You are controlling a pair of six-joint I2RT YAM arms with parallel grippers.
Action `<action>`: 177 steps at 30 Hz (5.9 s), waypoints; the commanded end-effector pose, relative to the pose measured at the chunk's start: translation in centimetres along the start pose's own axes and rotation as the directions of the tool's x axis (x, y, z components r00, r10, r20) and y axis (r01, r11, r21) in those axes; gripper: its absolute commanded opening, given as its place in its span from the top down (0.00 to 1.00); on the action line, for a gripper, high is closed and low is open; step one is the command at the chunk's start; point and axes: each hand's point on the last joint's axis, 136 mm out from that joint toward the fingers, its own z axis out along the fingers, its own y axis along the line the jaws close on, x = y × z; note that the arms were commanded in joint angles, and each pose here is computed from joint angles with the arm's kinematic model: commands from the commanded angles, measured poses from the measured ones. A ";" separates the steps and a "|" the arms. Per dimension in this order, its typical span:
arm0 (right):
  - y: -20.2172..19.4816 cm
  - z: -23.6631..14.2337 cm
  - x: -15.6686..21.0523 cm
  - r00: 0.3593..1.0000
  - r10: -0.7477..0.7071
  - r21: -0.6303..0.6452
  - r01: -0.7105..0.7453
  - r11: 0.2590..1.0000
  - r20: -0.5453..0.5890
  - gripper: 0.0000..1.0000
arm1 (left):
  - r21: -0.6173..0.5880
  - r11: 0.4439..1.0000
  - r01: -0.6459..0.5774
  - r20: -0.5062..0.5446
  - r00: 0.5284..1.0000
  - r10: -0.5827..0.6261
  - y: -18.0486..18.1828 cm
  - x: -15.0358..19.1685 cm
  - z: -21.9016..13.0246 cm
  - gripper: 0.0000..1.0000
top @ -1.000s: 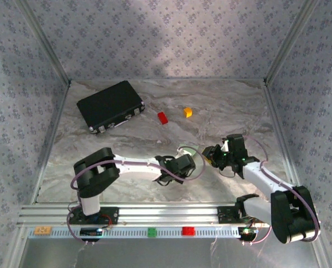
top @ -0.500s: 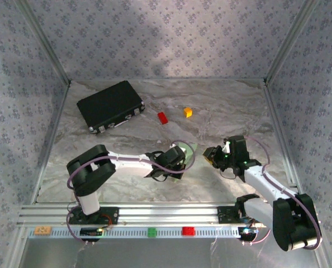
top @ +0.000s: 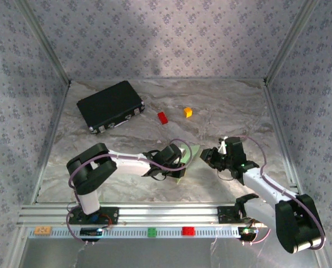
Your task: Fold a paper plane with a square sheet of paper (pick it up from the middle)
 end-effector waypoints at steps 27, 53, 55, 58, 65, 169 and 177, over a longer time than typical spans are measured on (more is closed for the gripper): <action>2.0 6.2 2.2 0.964 -0.147 -0.117 0.124 0.985 -0.222 0.94 | 0.178 0.962 0.210 -0.109 0.975 -0.192 1.9 1.7 1.0 1.00; 1.3 7.4 1.6 0.952 -0.137 -0.145 0.100 0.984 -0.273 0.94 | 0.146 0.933 0.330 -0.086 0.943 -0.320 4.0 2.2 0.7 1.00; 1.2 7.5 1.6 0.951 -0.134 -0.146 0.096 0.985 -0.278 0.94 | 0.139 0.931 0.339 -0.086 0.940 -0.329 4.2 2.3 0.8 1.00; 1.1 7.7 1.6 0.951 -0.129 -0.147 0.090 0.985 -0.283 0.94 | 0.133 0.929 0.346 -0.088 0.938 -0.337 4.4 2.4 0.8 1.00; 0.7 7.9 1.5 0.953 -0.118 -0.137 0.082 0.987 -0.281 0.94 | 0.118 0.926 0.358 -0.093 0.933 -0.348 4.7 2.6 1.0 1.00; -6.1 8.8 2.8 0.949 0.000 0.127 0.042 0.991 -0.315 0.95 | 0.200 0.947 0.252 -0.257 0.946 -0.197 0.7 7.5 -3.3 0.87; -5.9 8.8 2.7 0.949 -0.004 0.122 0.044 0.992 -0.315 0.95 | 0.201 0.961 0.189 -0.066 0.982 -0.179 -0.4 2.6 -6.6 0.85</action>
